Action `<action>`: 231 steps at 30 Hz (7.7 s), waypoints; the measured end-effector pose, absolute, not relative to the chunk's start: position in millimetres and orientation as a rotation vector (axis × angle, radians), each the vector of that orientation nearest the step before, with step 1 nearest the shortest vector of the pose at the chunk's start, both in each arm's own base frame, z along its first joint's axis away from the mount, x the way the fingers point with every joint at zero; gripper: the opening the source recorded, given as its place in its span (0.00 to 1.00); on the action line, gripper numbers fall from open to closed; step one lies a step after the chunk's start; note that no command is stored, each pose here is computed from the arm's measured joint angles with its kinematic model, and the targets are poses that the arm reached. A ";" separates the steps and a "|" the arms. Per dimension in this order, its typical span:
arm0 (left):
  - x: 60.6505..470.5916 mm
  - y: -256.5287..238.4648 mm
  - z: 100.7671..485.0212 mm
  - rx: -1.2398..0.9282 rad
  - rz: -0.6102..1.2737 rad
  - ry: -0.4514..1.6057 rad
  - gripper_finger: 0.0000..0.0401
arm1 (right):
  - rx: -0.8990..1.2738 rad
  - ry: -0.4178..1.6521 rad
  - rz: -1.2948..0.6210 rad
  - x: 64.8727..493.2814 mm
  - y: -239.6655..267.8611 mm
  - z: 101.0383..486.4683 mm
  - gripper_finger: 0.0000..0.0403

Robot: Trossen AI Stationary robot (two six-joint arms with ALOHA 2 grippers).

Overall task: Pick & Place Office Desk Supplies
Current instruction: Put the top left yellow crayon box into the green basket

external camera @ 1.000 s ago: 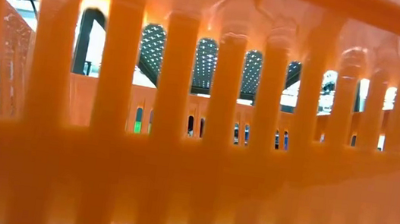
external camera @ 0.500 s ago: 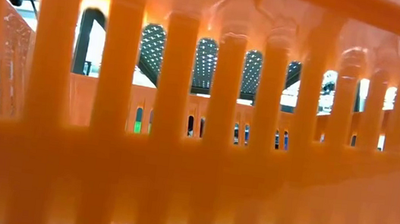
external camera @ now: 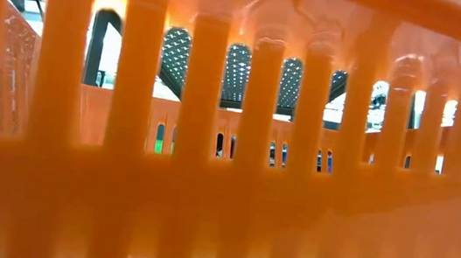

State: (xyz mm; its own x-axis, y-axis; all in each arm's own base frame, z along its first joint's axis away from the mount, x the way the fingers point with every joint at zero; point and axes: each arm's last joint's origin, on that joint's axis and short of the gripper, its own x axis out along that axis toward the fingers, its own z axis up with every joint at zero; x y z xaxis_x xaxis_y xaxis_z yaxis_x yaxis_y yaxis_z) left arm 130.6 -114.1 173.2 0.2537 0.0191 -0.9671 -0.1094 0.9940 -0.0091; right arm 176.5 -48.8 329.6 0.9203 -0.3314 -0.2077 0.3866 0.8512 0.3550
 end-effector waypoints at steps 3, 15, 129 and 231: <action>128.4 -111.8 167.7 -0.112 0.132 1.318 0.48 | 0.402 0.141 -0.379 176.5 -48.8 329.6 0.31; 126.9 -113.8 173.5 -0.021 0.105 1.310 0.43 | 0.402 0.141 -0.379 176.5 -48.8 329.6 0.33; 122.9 -145.9 133.3 0.592 0.324 1.260 0.00 | 0.402 0.142 -0.380 176.6 -48.8 329.4 0.31; 196.3 192.2 292.0 -1.096 0.841 0.357 0.00 | 0.403 0.143 -0.380 176.6 -48.8 329.3 0.24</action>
State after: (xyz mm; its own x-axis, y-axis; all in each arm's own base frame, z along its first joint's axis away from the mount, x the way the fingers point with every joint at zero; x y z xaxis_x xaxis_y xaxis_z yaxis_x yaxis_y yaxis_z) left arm 196.3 192.2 292.0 0.6490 0.4187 -0.6352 -0.7478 0.1975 -0.6338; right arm 176.6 -48.8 329.3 0.9199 -0.3316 -0.2095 0.3875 0.8509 0.3546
